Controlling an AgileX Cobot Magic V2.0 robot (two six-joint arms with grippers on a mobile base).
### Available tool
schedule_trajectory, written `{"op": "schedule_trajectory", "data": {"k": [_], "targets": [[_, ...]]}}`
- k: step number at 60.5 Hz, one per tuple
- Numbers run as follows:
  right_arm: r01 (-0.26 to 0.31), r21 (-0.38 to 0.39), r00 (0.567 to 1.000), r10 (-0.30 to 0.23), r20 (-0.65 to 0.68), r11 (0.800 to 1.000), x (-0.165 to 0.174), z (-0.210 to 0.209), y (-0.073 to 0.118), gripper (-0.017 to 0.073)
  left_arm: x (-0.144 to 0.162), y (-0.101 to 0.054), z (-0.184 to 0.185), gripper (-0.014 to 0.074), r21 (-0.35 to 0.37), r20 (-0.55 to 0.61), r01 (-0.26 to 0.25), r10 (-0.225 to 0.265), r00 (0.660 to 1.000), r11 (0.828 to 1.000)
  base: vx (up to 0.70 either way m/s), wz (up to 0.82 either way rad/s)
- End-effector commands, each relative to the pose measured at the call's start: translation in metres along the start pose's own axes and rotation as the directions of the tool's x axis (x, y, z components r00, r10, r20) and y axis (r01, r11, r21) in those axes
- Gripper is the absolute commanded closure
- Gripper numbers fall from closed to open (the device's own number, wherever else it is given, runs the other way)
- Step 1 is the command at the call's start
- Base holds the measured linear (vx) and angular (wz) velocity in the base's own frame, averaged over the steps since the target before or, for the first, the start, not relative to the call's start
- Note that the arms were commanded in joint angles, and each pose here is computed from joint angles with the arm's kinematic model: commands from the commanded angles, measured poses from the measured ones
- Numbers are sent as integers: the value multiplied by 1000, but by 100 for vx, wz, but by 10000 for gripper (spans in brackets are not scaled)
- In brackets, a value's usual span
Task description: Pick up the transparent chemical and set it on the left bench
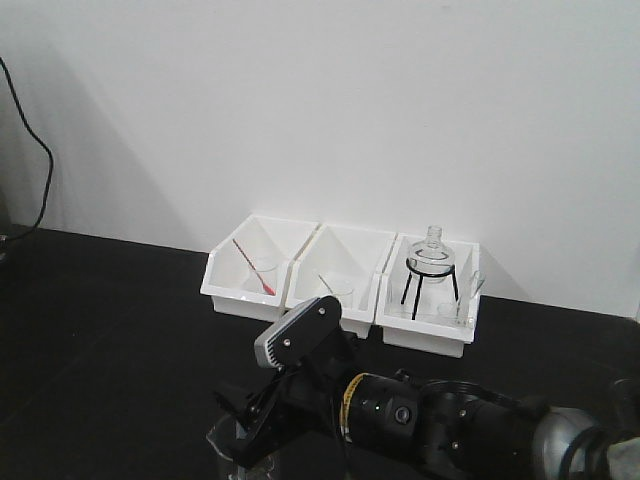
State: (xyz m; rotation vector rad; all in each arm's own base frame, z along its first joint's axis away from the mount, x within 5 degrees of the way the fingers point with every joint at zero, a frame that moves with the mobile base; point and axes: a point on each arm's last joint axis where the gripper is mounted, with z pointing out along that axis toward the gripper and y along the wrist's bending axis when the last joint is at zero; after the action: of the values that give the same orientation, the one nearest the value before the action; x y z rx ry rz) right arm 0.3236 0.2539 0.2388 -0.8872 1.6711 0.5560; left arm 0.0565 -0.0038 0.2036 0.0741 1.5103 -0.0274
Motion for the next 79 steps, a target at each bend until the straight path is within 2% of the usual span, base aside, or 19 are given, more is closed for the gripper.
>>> {"op": "schedule_trajectory", "data": {"k": [1,13,17,21,32,41,45,54,63,68,73,76,79], "targets": [[-1,45,994,-4,106,999,-40,-26,-7,64,-3,0,-1,597,-2,81,9,-9,997,1000,0,0],[-3,67,994,-5,109,998,-45,-56,-3,64,-3,0,-1,597,-2,81,9,-9,997,1000,0,0],[-3,84,993,-7,122,996,-51,-80,2,64,-3,0,-1,597,-2,81,9,-9,997,1000,0,0],[1,133,994,-16,109,991,-56,-112,6,64,-3,0,-1,597,-2,81,9,-9,997,1000,0,0],[0,312,999,-15,46,950,-62,-192,12,64,-3,0,-1,597,-2,81,9,-9,997,1000,0,0],[-39,402,999,33,20,915,-54,-230,15,64,-3,0,-1,597,-2,81,9,-9,997,1000,0,0],[-70,438,997,78,-2,896,-46,-242,16,64,-3,0,-1,597,-2,81,9,-9,997,1000,0,0],[-80,493,993,112,-37,867,-37,-257,16,64,-3,0,-1,597,-2,81,9,-9,997,1000,0,0],[-76,521,990,127,-62,850,-35,-263,15,64,-3,0,-1,597,-2,81,9,-9,997,1000,0,0],[-66,530,989,125,-75,845,-34,-263,14,64,-3,0,-1,597,-2,81,9,-9,997,1000,0,0],[-29,562,986,115,-118,827,-31,-266,11,70,-3,0,-1,597,-2,81,9,-9,997,1000,0,0],[-39,578,986,125,-109,815,-32,-275,12,84,-3,0,-1,597,-2,81,9,-9,997,1000,0,0],[-78,590,983,159,-87,803,-32,-286,14,108,-3,0,-1,597,-2,81,9,-9,997,1000,0,0]]}}
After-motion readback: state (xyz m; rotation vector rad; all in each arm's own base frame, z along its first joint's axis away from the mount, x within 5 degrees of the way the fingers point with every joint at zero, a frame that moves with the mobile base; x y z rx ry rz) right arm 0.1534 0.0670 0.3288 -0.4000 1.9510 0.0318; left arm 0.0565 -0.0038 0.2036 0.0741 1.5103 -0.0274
